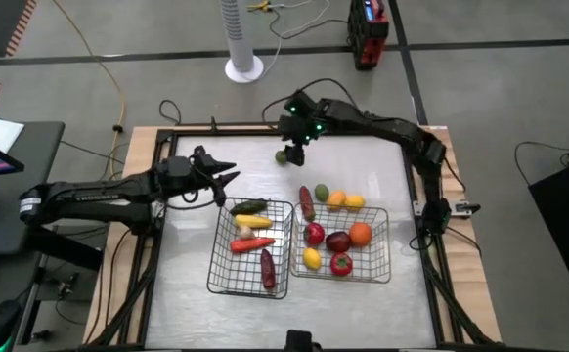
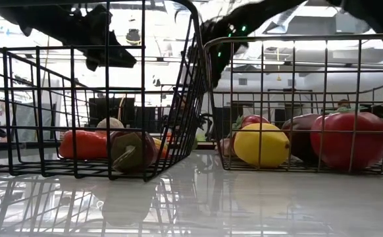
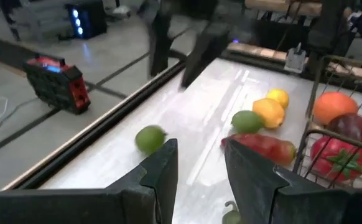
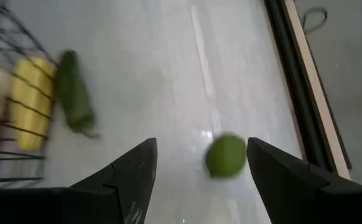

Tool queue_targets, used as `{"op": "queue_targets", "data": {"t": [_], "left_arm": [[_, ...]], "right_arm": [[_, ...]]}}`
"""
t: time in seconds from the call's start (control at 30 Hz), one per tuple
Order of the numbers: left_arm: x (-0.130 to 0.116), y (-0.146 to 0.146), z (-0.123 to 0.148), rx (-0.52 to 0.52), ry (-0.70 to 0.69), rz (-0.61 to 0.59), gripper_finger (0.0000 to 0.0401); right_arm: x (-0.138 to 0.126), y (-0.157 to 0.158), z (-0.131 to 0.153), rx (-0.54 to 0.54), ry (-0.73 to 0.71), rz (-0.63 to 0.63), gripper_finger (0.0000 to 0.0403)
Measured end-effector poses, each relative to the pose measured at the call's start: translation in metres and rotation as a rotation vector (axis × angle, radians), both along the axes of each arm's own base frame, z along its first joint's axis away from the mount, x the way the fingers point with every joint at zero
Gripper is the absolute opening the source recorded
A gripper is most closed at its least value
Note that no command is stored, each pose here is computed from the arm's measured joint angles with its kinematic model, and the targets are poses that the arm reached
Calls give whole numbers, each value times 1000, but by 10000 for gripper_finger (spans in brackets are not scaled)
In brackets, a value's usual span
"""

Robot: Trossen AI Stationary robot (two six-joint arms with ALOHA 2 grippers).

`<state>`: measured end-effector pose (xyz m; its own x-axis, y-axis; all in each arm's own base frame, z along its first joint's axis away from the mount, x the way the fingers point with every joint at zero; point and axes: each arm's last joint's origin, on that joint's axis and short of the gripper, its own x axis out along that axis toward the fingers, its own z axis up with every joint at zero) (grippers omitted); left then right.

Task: Sort produce into baskets
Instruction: Put the top green lime into the right wire basket

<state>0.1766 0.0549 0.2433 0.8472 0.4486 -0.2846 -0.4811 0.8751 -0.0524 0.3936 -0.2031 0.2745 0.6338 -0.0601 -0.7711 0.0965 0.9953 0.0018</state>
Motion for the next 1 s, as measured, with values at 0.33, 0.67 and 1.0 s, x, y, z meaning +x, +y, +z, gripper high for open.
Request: {"op": "queue_targets", "data": {"t": [0.33,0.67,1.0], "left_arm": [[47,29,15,-47,138,-83,99],[112,81,30,-129,323,-165,98],[159,114,3,-232,510,-173,146]], "right_arm": [[-32,43,7,-41,-96,-45,275],[-81,87,7,-85,-253,-123,275],[-119,96,-14,-117,-338,-186,275]]}}
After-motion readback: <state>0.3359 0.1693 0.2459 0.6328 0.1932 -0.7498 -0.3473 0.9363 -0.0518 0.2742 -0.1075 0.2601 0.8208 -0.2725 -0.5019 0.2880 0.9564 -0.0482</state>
